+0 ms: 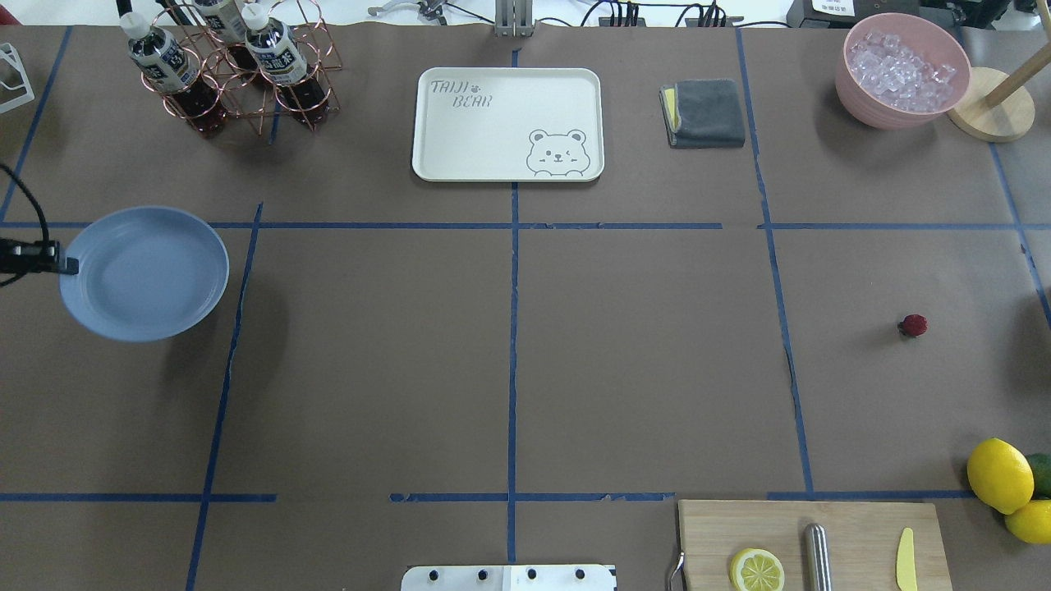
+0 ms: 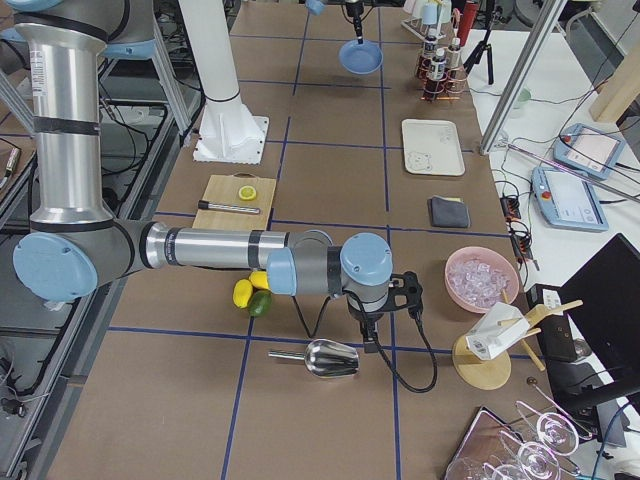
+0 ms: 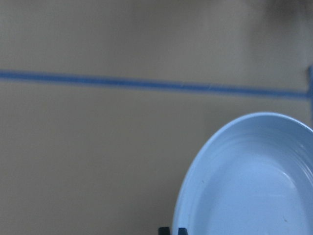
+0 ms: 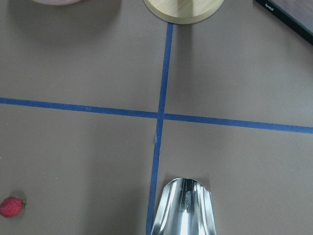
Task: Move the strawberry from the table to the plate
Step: 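Lift the light blue plate with the left gripper and carry it to table center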
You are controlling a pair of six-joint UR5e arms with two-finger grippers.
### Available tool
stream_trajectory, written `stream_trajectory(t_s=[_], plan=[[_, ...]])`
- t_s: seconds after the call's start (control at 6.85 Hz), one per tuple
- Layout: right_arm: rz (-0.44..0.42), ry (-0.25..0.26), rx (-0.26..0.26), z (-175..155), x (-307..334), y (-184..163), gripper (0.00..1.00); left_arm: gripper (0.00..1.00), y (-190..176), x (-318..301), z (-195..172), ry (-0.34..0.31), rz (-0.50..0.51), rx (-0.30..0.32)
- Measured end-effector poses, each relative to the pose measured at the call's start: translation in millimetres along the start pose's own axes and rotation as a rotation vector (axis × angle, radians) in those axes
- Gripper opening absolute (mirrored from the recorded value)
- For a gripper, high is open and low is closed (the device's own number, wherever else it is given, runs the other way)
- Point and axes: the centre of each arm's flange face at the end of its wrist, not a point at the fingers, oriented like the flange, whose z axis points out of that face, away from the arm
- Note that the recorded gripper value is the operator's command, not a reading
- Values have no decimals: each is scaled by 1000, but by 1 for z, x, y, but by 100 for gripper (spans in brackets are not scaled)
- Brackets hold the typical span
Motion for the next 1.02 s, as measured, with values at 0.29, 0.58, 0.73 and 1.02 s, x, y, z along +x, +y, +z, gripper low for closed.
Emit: stream_trajectory(t_s=[0.29, 0.58, 0.73, 1.02], plan=[[-12, -6, 10, -4, -5, -10, 100, 0, -51, 95, -23, 35, -123, 10], [-14, -10, 7, -2, -7, -11, 100, 0, -28, 203, -4, 105, -258, -39], [-10, -8, 2, 0, -6, -12, 100, 0, 10, 263, 21, 123, -325, -70], [-5, -10, -4, 3, -5, -11, 100, 0, 98, 358, 65, 139, -425, -126]])
